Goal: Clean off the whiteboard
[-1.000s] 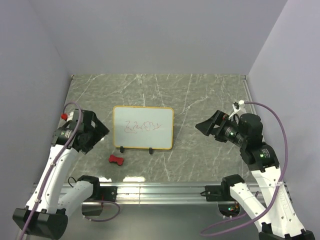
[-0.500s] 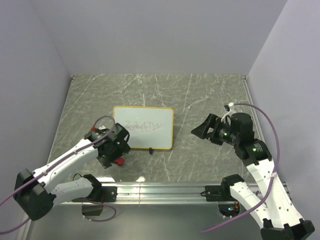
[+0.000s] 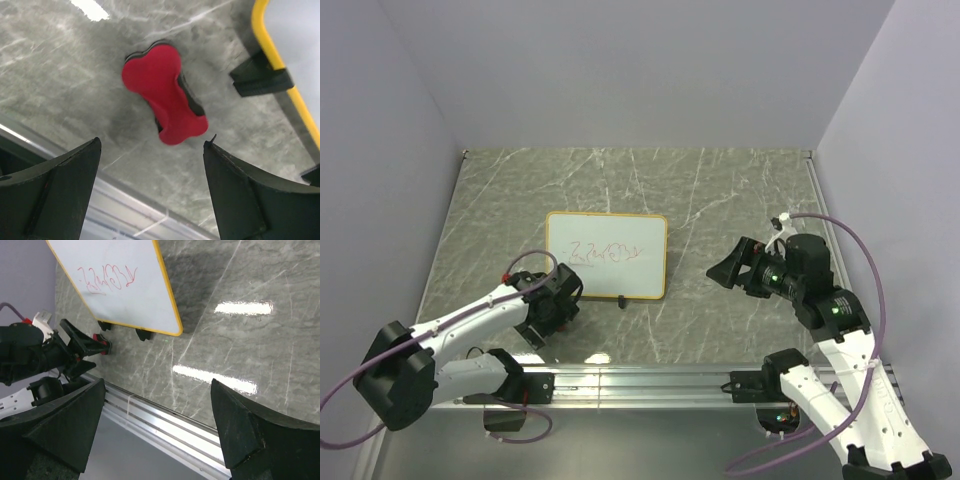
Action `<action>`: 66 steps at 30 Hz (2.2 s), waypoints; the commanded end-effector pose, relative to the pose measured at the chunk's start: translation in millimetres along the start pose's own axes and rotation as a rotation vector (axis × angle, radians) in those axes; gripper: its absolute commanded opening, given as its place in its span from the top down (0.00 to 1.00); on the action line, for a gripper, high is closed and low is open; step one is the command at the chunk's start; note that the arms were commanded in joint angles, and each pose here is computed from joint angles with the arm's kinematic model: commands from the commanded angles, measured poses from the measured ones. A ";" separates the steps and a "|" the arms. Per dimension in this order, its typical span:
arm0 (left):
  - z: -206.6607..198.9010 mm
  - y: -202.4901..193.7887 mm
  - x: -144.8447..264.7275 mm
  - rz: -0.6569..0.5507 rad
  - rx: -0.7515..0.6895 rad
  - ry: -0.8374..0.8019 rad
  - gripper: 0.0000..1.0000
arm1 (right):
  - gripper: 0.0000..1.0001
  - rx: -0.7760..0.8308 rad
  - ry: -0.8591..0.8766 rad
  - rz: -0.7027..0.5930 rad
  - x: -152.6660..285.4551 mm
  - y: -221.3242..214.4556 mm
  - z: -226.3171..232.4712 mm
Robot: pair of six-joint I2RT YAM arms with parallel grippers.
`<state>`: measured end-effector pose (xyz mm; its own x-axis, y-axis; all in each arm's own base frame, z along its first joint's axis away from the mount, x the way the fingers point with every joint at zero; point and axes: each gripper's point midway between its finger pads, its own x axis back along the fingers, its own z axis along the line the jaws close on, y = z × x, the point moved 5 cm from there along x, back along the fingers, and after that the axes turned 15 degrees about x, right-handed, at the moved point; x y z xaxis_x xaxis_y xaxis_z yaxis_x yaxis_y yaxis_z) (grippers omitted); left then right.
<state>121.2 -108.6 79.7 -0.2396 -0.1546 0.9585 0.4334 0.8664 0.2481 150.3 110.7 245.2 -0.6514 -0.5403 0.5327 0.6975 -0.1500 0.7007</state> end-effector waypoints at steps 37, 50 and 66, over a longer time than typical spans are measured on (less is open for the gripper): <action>-13.3 36.9 -34.4 -0.094 0.045 0.015 1.00 | 0.08 0.046 -0.040 0.042 -10.7 -3.0 -8.5; -83.4 53.1 75.5 -0.206 -0.058 -0.305 1.00 | 0.08 0.041 0.040 0.021 -61.5 41.7 -1.2; -207.1 -68.3 126.7 -0.170 -0.506 -0.744 1.00 | 0.18 0.111 0.147 0.110 -147.0 81.0 5.3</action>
<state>221.8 -258.5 185.7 -0.6943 0.1582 0.7021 0.6623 0.5223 0.5372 288.6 168.5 209.7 -0.5090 -0.6150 0.6023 0.7791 -0.0316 0.6261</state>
